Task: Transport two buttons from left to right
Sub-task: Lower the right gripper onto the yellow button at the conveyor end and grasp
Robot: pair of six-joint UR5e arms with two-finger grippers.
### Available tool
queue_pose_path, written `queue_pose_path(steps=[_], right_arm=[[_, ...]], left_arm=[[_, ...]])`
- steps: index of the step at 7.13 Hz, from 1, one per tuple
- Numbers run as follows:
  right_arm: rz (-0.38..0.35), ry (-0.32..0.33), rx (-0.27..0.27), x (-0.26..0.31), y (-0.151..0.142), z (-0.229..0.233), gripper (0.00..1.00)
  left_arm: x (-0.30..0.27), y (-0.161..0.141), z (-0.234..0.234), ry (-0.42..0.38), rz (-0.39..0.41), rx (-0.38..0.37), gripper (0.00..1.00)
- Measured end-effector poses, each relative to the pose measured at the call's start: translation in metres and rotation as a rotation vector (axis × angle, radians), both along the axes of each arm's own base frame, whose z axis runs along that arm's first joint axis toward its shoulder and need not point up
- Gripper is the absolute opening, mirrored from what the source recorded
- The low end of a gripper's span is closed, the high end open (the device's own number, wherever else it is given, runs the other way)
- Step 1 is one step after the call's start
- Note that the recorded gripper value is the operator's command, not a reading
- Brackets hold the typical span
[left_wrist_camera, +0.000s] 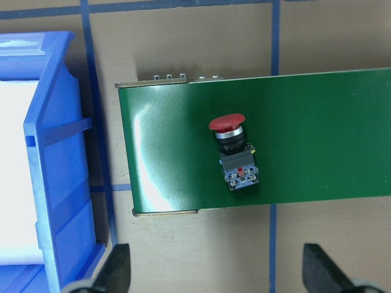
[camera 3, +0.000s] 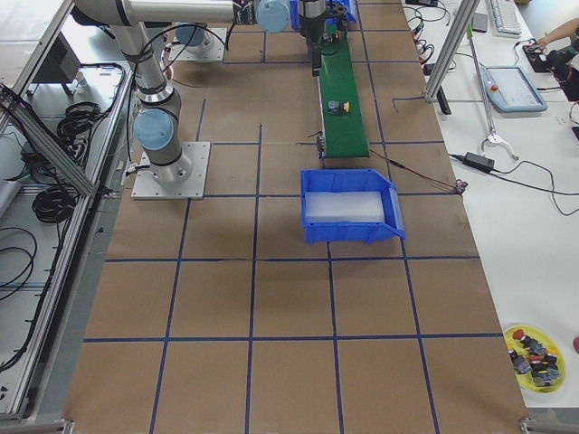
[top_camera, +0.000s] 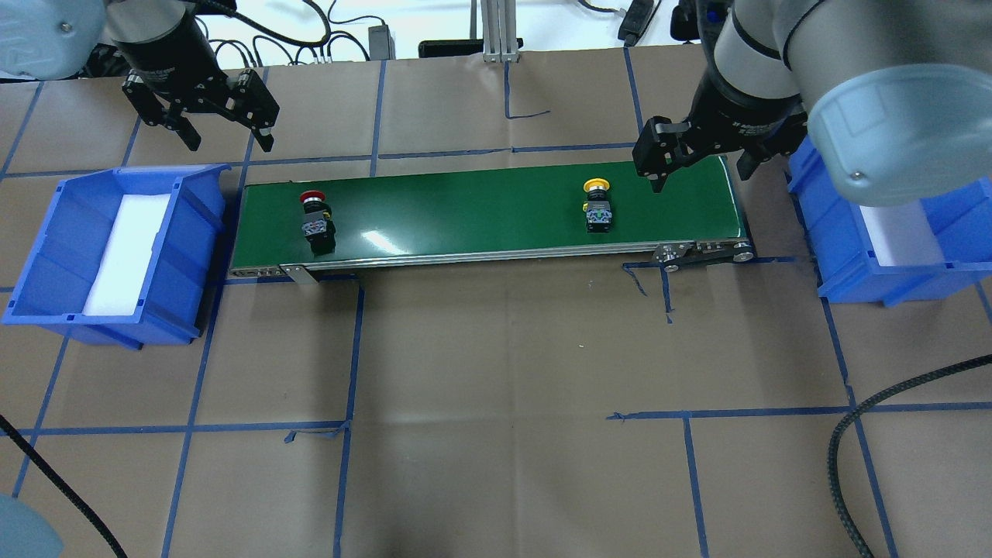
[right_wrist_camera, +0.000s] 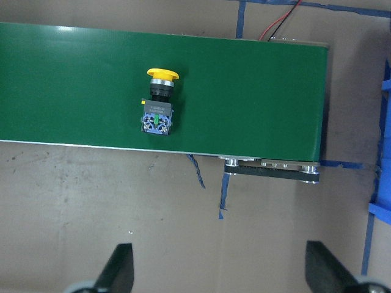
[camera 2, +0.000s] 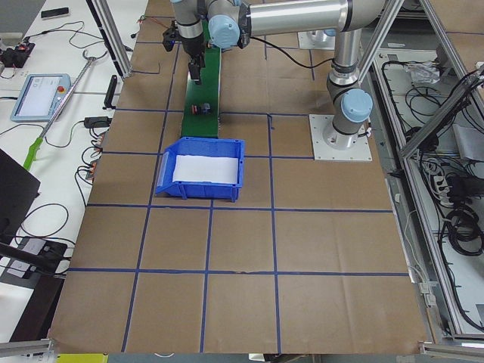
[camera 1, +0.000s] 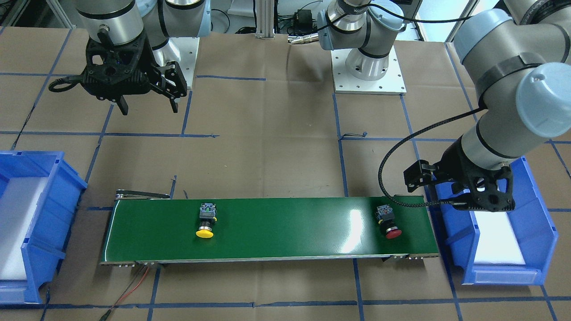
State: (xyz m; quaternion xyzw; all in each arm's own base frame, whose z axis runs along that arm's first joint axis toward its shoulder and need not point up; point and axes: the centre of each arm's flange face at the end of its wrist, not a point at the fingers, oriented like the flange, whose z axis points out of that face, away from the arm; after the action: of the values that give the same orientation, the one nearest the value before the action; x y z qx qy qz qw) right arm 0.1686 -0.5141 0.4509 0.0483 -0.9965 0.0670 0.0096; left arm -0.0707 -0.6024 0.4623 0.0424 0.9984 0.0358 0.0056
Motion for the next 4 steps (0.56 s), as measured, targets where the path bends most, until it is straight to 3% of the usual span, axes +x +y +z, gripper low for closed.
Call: queue_pose_path(steps=[2,4], right_arm=[[-0.01,-0.013,-0.052,-0.004,-0.039,-0.033,1.0],[-0.025,-0.044,-0.02,-0.011,-0.082,-0.098,1.0]], left_arm=[[-0.03,0.007,0.005,-0.007,-0.002,0.006,1.0],[-0.047,0.015,0.011,-0.001,-0.016,-0.004,1.0]])
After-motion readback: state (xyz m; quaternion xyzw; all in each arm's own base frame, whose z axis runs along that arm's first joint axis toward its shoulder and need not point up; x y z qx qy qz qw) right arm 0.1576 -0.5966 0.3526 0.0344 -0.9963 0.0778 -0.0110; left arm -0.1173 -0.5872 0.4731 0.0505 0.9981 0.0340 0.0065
